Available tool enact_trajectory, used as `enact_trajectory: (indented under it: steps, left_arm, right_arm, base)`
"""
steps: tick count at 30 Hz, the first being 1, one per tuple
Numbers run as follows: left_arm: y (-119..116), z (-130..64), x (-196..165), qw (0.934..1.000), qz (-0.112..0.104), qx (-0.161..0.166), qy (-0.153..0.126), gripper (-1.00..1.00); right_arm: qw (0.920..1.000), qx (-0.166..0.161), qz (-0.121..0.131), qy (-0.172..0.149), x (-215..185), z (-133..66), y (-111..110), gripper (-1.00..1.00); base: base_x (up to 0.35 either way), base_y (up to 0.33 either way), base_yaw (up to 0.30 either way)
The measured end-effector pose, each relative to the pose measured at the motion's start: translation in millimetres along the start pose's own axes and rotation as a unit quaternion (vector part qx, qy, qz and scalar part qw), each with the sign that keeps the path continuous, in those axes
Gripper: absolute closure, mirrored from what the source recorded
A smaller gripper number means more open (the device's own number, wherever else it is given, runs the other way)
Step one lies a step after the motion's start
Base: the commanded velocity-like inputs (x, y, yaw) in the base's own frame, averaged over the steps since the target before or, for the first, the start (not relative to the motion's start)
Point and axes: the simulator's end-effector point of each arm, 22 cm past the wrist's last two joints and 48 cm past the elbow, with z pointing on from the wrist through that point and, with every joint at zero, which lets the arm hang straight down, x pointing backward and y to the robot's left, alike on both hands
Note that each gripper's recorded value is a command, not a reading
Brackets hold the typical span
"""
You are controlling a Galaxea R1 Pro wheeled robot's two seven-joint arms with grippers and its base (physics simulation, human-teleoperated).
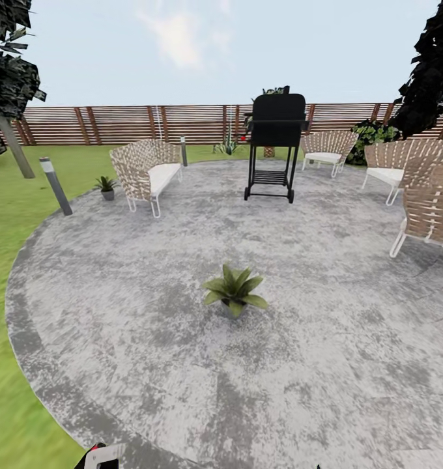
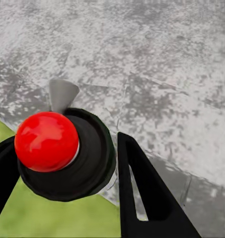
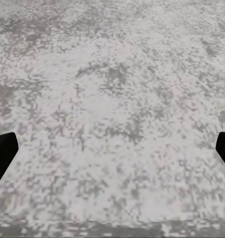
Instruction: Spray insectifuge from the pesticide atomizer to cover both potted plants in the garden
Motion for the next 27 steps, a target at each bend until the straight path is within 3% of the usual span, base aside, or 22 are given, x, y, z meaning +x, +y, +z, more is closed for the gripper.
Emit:
enact_trajectory:
  steps: [27]
  left_arm:
    - [-7, -1.1, 1, 1.0000, -0.001, 0.008, 0.000, 1.00]
  right_arm:
    - [1.0000, 0.000, 0.000, 0.002, 2, -0.6, 1, -1.00]
  base:
    - [0.263, -0.198, 0.000]
